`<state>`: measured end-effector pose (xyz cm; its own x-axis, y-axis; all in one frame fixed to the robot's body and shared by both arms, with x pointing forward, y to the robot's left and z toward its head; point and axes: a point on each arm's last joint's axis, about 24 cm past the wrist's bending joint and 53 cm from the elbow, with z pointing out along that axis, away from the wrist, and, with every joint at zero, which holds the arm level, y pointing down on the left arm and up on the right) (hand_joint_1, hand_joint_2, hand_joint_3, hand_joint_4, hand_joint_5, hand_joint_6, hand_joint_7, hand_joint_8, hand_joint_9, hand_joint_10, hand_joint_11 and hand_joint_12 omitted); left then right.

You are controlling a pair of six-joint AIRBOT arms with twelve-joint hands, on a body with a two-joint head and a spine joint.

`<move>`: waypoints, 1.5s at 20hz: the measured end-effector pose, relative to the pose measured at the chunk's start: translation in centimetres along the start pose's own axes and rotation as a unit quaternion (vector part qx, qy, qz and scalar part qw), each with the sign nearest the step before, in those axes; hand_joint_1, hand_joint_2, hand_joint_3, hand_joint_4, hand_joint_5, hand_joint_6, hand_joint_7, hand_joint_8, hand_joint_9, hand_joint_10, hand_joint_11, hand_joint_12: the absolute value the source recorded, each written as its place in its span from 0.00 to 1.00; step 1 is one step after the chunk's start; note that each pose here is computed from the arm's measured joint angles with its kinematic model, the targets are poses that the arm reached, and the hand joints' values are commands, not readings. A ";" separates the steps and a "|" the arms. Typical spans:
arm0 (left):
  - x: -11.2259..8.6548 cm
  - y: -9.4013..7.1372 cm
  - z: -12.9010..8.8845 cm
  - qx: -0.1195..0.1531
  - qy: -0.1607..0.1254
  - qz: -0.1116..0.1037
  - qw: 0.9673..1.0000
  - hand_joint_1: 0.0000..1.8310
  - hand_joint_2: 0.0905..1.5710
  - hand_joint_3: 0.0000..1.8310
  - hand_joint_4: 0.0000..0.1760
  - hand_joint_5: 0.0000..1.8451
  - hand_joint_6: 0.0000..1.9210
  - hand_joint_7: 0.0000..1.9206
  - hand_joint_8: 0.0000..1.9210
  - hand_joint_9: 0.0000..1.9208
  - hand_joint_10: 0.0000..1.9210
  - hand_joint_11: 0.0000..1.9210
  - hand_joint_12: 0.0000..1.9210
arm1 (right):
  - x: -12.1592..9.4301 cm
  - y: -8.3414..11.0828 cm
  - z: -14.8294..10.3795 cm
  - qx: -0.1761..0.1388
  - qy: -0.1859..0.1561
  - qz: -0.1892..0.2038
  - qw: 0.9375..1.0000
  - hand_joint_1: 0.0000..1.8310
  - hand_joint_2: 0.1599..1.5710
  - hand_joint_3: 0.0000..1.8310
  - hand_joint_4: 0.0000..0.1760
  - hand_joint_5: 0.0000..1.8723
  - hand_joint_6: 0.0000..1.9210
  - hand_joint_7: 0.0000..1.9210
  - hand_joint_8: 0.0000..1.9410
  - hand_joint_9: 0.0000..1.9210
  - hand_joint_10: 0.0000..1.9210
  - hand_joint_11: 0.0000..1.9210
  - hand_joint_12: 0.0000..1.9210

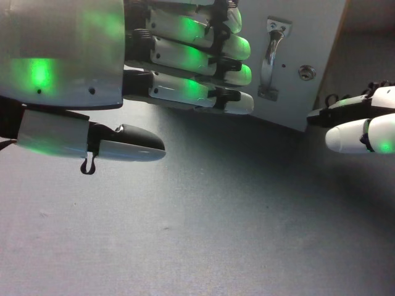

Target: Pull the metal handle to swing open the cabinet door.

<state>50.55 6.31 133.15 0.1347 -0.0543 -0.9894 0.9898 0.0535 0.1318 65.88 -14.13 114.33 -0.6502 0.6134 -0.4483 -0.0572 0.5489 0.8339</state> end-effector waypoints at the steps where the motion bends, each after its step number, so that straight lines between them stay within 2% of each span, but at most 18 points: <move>1: 0.0 0.0 0.0 0.000 0.000 0.000 1.000 0.00 1.00 0.01 0.00 0.22 0.00 0.22 0.00 0.21 0.00 0.00 0.48 | -0.4 -0.2 0.0 0.002 -0.003 -0.012 1.000 0.00 1.00 0.01 0.00 0.13 0.00 0.15 0.00 0.14 0.00 0.00 0.36; 6: 0.0 0.0 0.0 0.000 0.000 0.000 1.000 0.00 0.99 0.01 0.00 0.22 0.00 0.23 0.00 0.21 0.00 0.01 0.47 | -2.4 -0.6 0.0 -0.002 -0.016 -0.090 0.996 0.00 1.00 0.01 0.00 0.14 0.00 0.15 0.00 0.14 0.00 0.00 0.37; 9: 0.0 0.0 0.0 0.001 0.000 0.000 1.000 0.00 1.00 0.01 0.00 0.22 0.00 0.23 0.00 0.21 0.00 0.01 0.47 | -3.1 -0.3 0.3 -0.014 -0.022 -0.106 0.994 0.00 1.00 0.02 0.00 0.14 0.00 0.15 0.00 0.14 0.00 0.00 0.38; 12: 0.0 0.0 0.0 0.000 0.000 0.000 1.000 0.00 1.00 0.00 0.00 0.22 0.00 0.23 0.00 0.22 0.00 0.01 0.47 | -4.3 0.0 1.3 -0.029 -0.029 -0.152 0.988 0.00 1.00 0.02 0.00 0.14 0.00 0.15 0.00 0.14 0.00 0.00 0.38; 17: 0.0 0.0 0.0 0.000 0.000 0.000 1.000 0.00 1.00 0.01 0.00 0.22 0.00 0.23 0.00 0.22 0.00 0.01 0.47 | -6.1 0.2 2.0 -0.038 -0.046 -0.161 0.985 0.00 1.00 0.02 0.00 0.12 0.00 0.14 0.00 0.13 0.00 0.00 0.37; 20: 0.0 0.0 0.0 0.000 0.000 0.000 1.000 0.00 1.00 0.01 0.00 0.22 0.00 0.24 0.00 0.22 0.00 0.01 0.47 | -6.3 0.4 2.2 -0.040 -0.051 -0.141 0.988 0.00 1.00 0.02 0.00 0.13 0.00 0.14 0.00 0.13 0.00 0.00 0.37; 24: 0.0 0.0 0.0 0.000 0.000 0.000 1.000 0.00 1.00 0.01 0.00 0.23 0.00 0.24 0.00 0.22 0.00 0.02 0.47 | -7.3 1.4 3.1 -0.055 -0.071 -0.063 0.994 0.00 1.00 0.02 0.00 0.13 0.00 0.14 0.00 0.13 0.00 0.00 0.38; 30: 0.0 0.0 0.0 0.000 0.000 0.000 1.000 0.00 1.00 0.01 0.00 0.23 0.00 0.24 0.00 0.22 0.00 0.01 0.47 | -9.0 3.2 3.4 -0.082 -0.093 0.029 0.992 0.00 1.00 0.02 0.00 0.14 0.00 0.15 0.00 0.14 0.00 0.00 0.39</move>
<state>50.56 6.31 133.15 0.1348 -0.0539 -0.9894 0.9898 0.0539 0.1320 74.15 -16.00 119.91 -0.5062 0.7439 -0.4363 -0.1562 0.4185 0.8947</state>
